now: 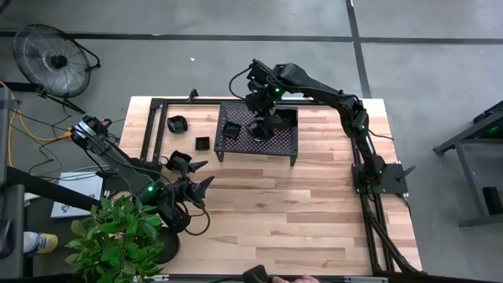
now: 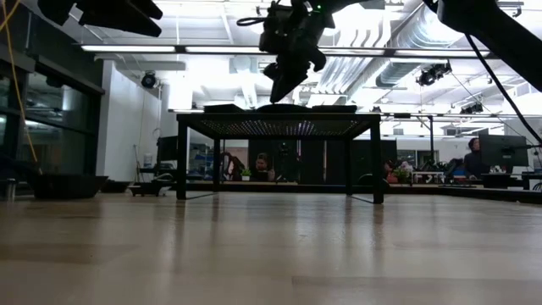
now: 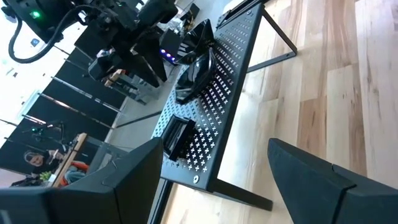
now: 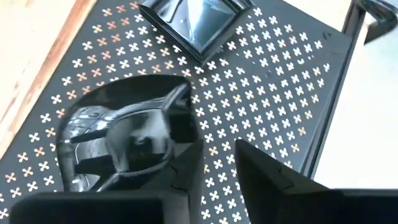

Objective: Pick & Place Mini shaped plates
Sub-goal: Stack the distorted square plate on the distorted square plates on the shelf

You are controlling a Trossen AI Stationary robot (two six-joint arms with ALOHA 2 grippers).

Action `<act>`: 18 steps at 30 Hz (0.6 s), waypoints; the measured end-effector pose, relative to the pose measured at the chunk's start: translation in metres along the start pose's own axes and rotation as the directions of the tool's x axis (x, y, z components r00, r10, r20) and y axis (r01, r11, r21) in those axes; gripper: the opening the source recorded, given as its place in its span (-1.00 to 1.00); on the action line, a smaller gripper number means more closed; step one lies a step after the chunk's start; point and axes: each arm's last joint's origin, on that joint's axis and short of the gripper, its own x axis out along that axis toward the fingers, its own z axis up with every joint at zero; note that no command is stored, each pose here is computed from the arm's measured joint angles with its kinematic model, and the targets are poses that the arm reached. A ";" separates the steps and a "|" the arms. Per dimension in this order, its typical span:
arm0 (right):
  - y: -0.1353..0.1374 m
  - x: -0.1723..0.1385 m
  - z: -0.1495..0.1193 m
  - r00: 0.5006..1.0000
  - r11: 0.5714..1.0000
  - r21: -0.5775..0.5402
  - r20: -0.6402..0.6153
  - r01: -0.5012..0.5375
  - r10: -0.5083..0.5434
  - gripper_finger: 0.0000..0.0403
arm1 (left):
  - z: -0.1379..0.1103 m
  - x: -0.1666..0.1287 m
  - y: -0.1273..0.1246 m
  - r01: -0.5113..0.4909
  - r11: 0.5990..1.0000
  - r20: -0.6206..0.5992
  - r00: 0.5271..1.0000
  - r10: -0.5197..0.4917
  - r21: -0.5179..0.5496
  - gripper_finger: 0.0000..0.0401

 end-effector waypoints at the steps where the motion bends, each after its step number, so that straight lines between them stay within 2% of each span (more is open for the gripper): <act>1: 0.000 0.000 0.000 1.000 1.000 0.008 -0.002 0.002 -0.002 -0.56 | 0.000 0.000 0.000 0.005 1.000 -0.002 1.000 -0.005 0.000 0.42; 8: -0.002 -0.018 0.009 0.997 0.998 0.018 0.035 0.063 -0.064 -0.50 | 0.000 0.000 0.000 0.016 1.000 -0.006 1.000 -0.016 0.000 0.42; 12: 0.001 -0.036 0.013 0.988 0.989 0.009 0.051 0.146 -0.147 -0.50 | 0.000 0.000 0.000 0.017 1.000 -0.007 1.000 -0.017 0.002 0.42; 18: 0.014 -0.076 0.016 0.973 0.971 0.128 0.092 0.201 -0.213 -0.54 | -0.003 0.001 0.001 -0.001 1.000 -0.016 1.000 0.001 0.005 0.42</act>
